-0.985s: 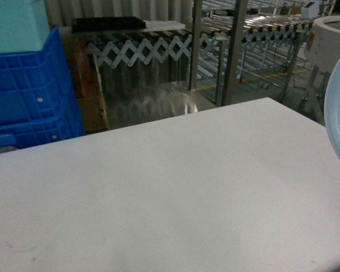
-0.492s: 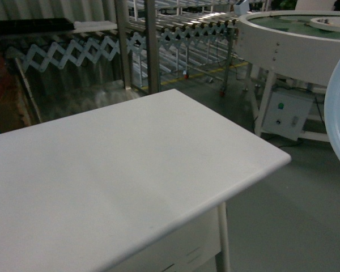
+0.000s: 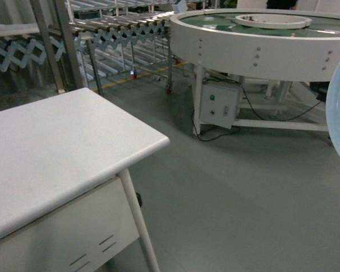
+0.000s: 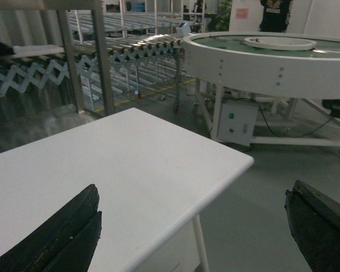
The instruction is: Place blue tray on left shelf second layer neatly
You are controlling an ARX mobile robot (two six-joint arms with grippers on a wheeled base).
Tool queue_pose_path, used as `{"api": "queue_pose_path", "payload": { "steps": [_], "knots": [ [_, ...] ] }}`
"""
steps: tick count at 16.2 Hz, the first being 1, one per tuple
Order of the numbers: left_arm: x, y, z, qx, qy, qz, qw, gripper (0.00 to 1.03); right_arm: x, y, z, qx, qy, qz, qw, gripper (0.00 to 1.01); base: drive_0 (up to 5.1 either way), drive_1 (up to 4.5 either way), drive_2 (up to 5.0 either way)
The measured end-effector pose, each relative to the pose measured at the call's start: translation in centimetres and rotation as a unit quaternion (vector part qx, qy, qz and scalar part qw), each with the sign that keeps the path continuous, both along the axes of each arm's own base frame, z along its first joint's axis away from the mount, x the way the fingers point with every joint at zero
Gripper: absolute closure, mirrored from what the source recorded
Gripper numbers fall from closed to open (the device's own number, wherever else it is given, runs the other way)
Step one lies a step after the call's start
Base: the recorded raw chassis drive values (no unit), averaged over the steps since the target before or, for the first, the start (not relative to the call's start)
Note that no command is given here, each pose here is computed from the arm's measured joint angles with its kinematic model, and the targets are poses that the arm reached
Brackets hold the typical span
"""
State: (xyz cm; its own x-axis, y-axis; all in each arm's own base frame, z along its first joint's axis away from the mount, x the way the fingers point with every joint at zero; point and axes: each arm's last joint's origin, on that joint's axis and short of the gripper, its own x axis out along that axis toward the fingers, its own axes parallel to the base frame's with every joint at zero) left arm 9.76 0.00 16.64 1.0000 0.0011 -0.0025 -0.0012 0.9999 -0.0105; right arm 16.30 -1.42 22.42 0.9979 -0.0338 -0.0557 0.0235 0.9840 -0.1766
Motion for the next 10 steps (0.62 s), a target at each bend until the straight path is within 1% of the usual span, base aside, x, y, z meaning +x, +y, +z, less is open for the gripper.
{"api": "queue_pose_path", "payload": {
  "steps": [4, 5, 10],
  "knots": [
    [0.00, 0.01, -0.01, 0.000, 0.001, 0.000, 1.0000, 0.05, -0.06, 0.02, 0.11, 0.000, -0.004, 0.003, 1.0000, 0.99, -1.5, -1.48, -1.5],
    [0.00, 0.01, -0.01, 0.000, 0.000, 0.001, 1.0000, 0.05, 0.03, 0.01, -0.09, 0.000, 0.004, 0.002, 1.0000, 0.99, 1.3, -0.23, -6.8],
    [0.00, 0.01, 0.01, 0.000, 0.000, 0.001, 1.0000, 0.05, 0.07, 0.00, -0.14, 0.000, 0.005, 0.002, 1.0000, 0.99, 1.7, -0.44, -6.5]
  ]
}}
